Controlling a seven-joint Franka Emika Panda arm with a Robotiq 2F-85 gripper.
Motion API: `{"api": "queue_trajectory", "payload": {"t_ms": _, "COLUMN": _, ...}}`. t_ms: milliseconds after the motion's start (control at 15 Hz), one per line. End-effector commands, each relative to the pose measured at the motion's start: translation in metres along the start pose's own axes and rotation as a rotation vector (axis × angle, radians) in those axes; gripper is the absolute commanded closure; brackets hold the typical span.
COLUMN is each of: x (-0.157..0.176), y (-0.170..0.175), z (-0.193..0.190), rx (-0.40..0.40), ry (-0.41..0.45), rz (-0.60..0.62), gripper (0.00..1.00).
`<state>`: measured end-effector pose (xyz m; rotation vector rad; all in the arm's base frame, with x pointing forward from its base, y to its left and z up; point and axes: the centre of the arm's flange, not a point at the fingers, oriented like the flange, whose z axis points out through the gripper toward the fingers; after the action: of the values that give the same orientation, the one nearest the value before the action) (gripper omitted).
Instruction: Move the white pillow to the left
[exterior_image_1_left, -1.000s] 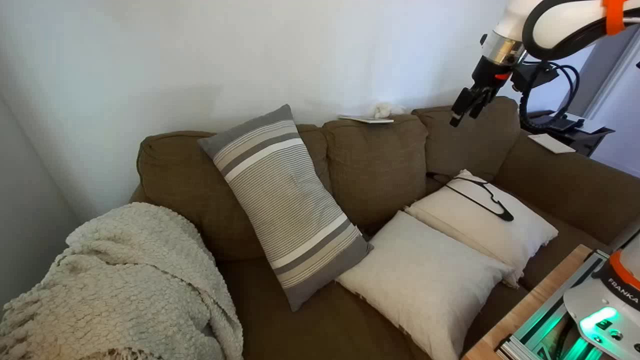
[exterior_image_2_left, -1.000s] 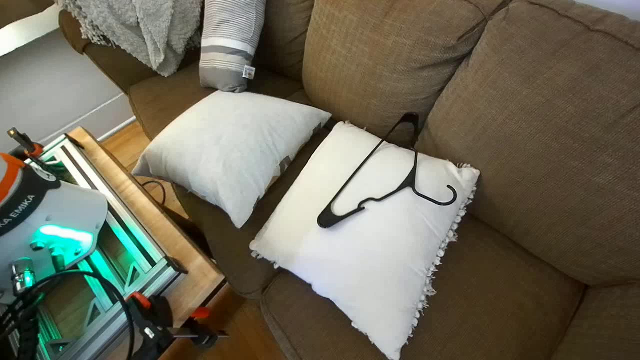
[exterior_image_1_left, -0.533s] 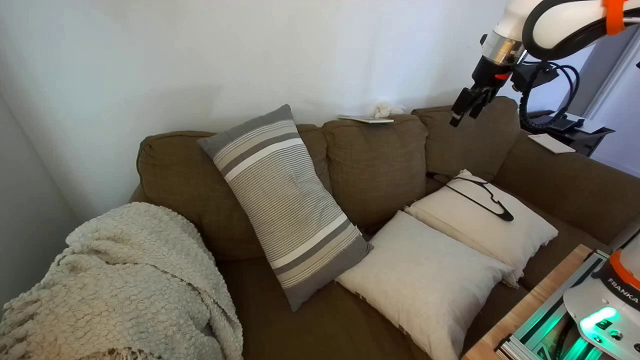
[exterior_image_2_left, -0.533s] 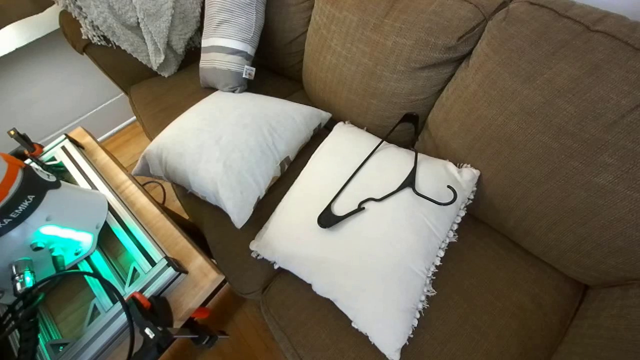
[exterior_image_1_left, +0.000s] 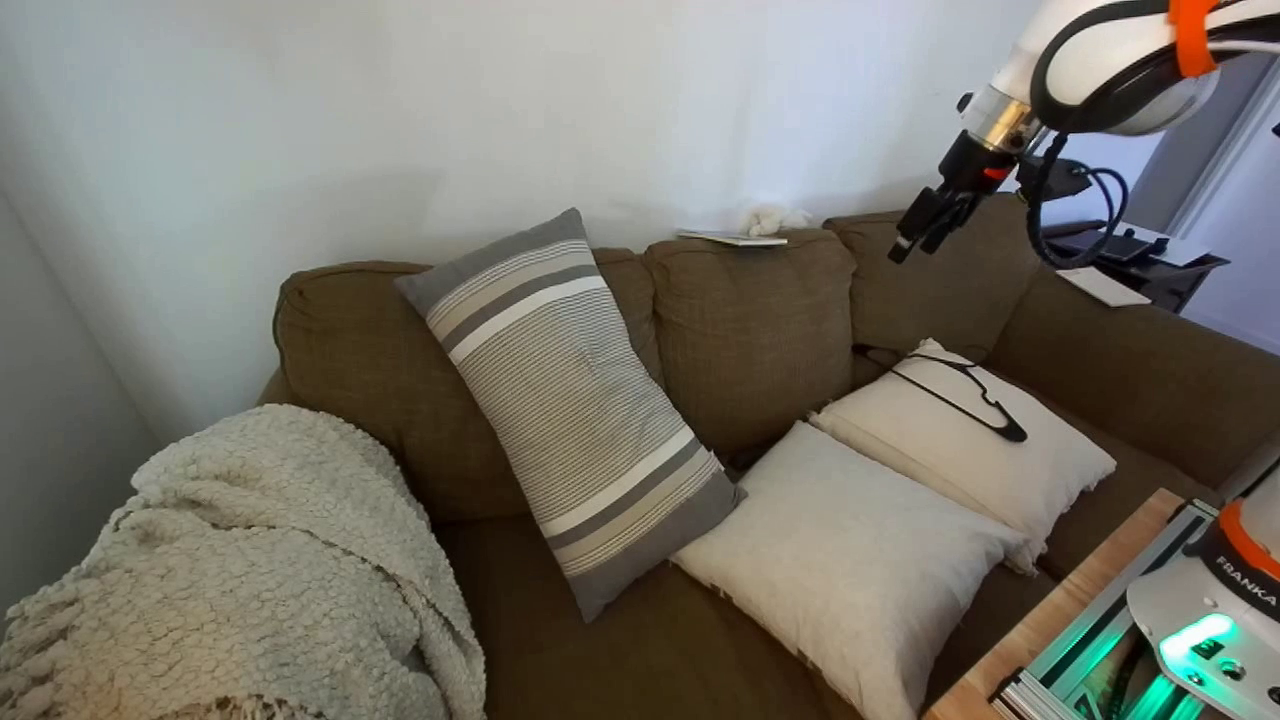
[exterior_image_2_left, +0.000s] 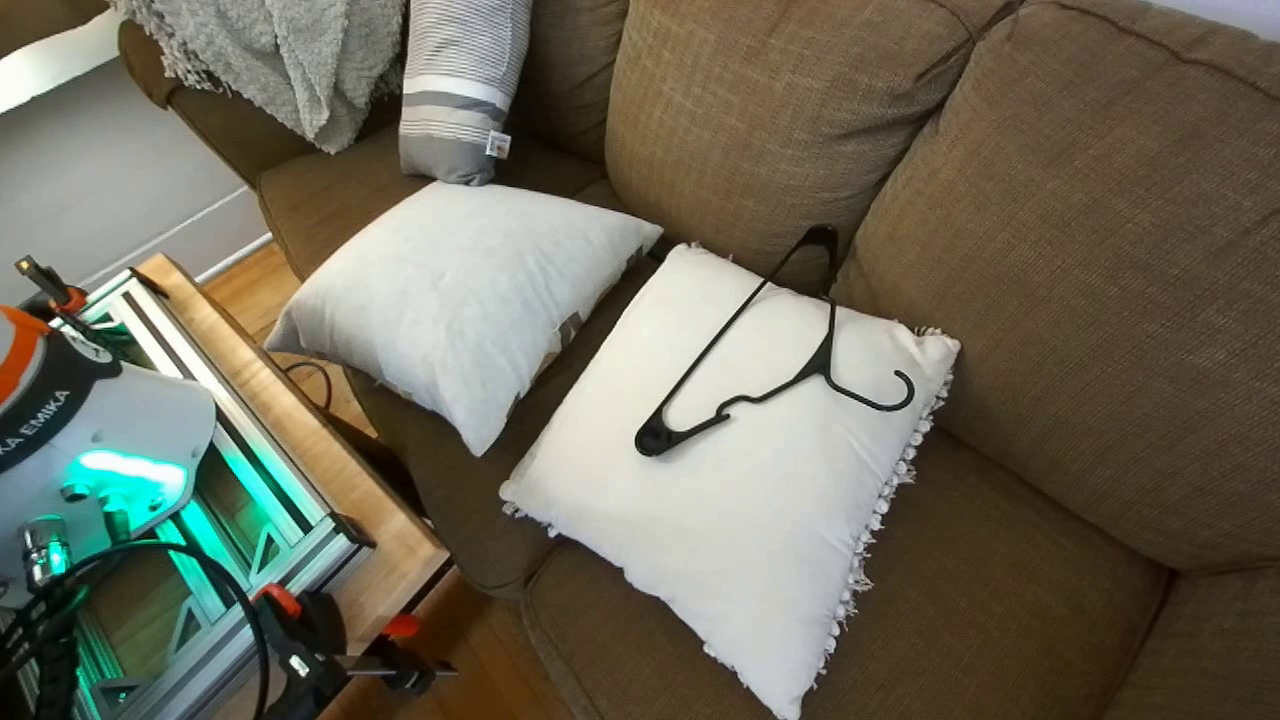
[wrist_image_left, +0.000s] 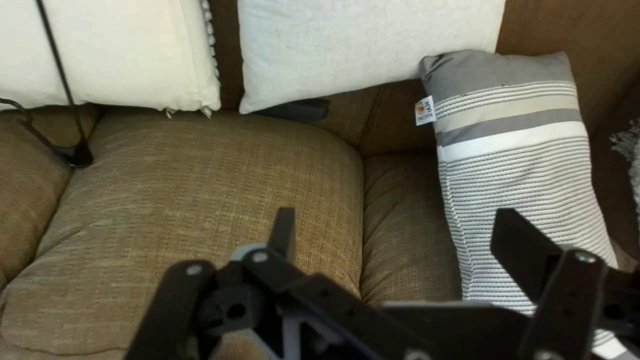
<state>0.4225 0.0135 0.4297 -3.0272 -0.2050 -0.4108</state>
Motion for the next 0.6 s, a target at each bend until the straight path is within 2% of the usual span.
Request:
{"api": "queue_trajectory", "payload": {"t_ms": 0, "x": 0.004, "y": 0.05, "z": 0.083, "rx": 0.174, "ry": -0.065, "rz": -0.038, "gripper": 0.0}}
{"api": "queue_trajectory", "payload": {"t_ms": 333, "x": -0.007, "y": 0.086, "z": 0.194, "rx": 0.307, "ry": -0.292, "rz": -0.054, "gripper": 0.0}}
{"api": "queue_trajectory", "payload": {"t_ms": 533, "x": -0.009, "y": 0.106, "z": 0.248, "rx": 0.38, "ry": -0.455, "rz": -0.034, "gripper": 0.0}}
